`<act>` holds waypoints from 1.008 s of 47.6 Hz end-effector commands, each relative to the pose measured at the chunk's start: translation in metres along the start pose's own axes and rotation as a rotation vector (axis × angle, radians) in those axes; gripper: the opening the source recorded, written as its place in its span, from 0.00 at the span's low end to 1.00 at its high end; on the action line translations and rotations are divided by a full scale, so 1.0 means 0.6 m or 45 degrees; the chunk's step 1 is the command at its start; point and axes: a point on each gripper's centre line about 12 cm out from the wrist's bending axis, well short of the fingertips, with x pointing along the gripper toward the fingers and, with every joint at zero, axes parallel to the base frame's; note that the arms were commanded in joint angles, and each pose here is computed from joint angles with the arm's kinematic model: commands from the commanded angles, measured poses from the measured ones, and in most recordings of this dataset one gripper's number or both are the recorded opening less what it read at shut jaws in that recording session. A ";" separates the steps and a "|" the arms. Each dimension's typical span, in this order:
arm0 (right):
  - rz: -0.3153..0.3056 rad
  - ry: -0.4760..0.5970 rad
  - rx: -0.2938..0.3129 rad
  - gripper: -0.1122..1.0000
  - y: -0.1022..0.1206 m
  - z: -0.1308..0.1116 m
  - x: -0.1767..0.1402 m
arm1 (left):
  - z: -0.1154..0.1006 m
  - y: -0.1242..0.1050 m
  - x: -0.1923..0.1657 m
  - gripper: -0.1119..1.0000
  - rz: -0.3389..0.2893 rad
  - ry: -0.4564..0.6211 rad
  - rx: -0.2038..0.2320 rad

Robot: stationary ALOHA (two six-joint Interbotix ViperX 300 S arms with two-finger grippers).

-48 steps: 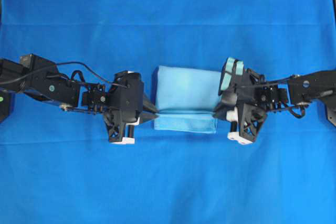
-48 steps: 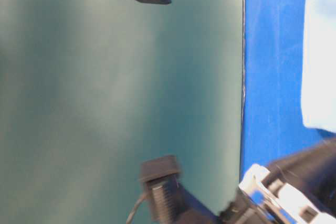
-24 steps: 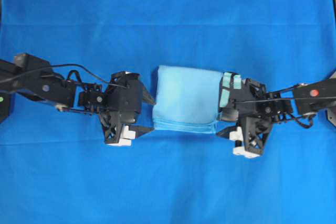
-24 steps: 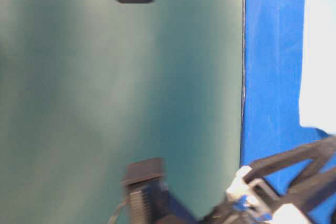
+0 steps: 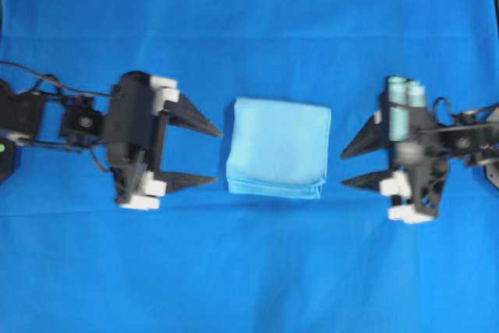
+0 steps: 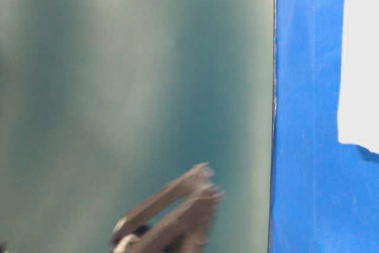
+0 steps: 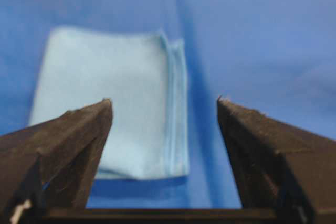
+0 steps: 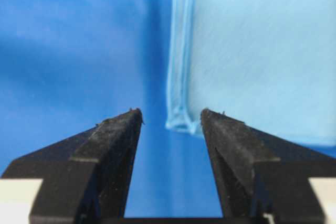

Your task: Fold the light blue towel.

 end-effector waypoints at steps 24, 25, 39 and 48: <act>-0.127 -0.436 -0.099 0.59 -0.053 -0.007 -0.204 | 0.022 0.005 -0.214 0.79 0.024 -0.347 0.053; -0.134 -0.445 -0.096 0.59 -0.056 -0.011 -0.208 | 0.020 0.006 -0.221 0.79 0.026 -0.353 0.052; -0.158 -0.505 -0.078 0.59 -0.080 -0.104 -0.204 | -0.047 0.008 -0.284 0.78 0.044 -0.429 0.045; -0.138 -0.548 -0.062 0.59 -0.086 -0.142 -0.182 | -0.098 0.006 -0.297 0.78 0.042 -0.444 0.031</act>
